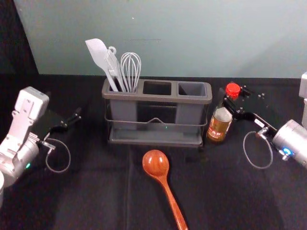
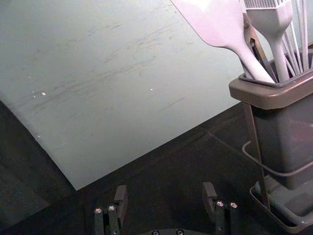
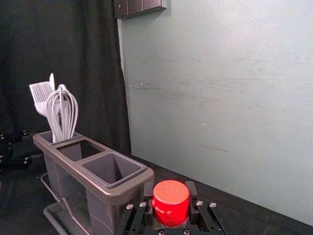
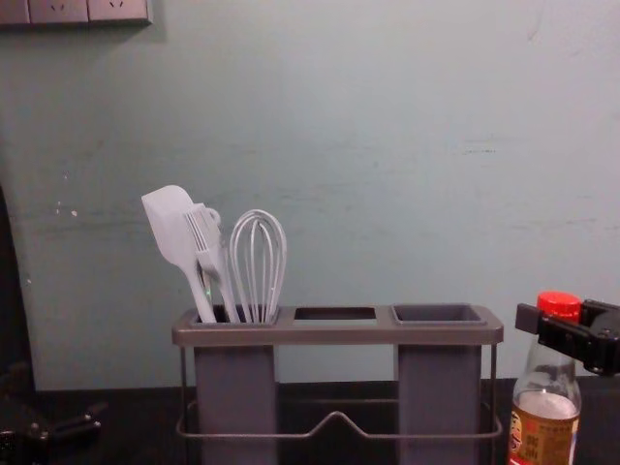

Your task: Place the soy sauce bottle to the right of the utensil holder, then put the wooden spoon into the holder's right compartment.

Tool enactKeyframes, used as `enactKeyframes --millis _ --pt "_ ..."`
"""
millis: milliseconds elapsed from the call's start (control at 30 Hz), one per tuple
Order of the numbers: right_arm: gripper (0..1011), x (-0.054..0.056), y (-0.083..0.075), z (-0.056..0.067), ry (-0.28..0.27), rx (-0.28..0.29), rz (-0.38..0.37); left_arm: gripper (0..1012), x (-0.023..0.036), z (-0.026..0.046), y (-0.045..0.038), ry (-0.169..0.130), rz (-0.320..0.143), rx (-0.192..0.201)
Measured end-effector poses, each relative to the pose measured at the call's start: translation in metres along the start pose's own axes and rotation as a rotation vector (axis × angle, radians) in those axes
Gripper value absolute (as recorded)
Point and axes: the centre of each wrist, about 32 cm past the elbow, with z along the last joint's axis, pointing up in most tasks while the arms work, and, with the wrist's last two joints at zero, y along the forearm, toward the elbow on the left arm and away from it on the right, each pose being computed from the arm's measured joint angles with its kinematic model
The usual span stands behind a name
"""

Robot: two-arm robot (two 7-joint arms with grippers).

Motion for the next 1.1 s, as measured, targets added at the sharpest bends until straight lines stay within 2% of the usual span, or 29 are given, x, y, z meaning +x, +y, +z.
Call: enactKeyframes --millis 233,433,500,567,667,700,933,1100 --pt "578 0.0 0.0 0.001 -0.011 0.03 -0.005 1005 0.0 0.0 0.0 0.0 0.0 0.0" --pt "791 0.001 -0.008 0.017 -0.032 0.096 -0.021 1005 0.0 0.0 0.0 0.0 0.0 0.0" --pt "815 0.001 -0.012 0.025 -0.047 0.116 -0.025 1005 0.0 0.0 0.0 0.0 0.0 0.0" --pt "904 -0.001 -0.015 0.029 -0.058 0.123 -0.027 1005 0.0 0.0 0.0 0.0 0.0 0.0" --pt "952 -0.005 -0.021 0.038 -0.083 0.136 -0.022 1005 0.0 0.0 0.0 0.0 0.0 0.0" --pt "995 -0.008 -0.023 0.041 -0.091 0.141 -0.014 1005 0.0 0.0 0.0 0.0 0.0 0.0" --pt "1003 -0.024 -0.027 0.049 -0.109 0.15 0.057 1005 0.0 0.0 0.0 0.0 0.0 0.0" --pt "1003 -0.043 -0.026 0.047 -0.107 0.114 0.136 1005 0.0 0.0 0.0 0.0 0.0 0.0"
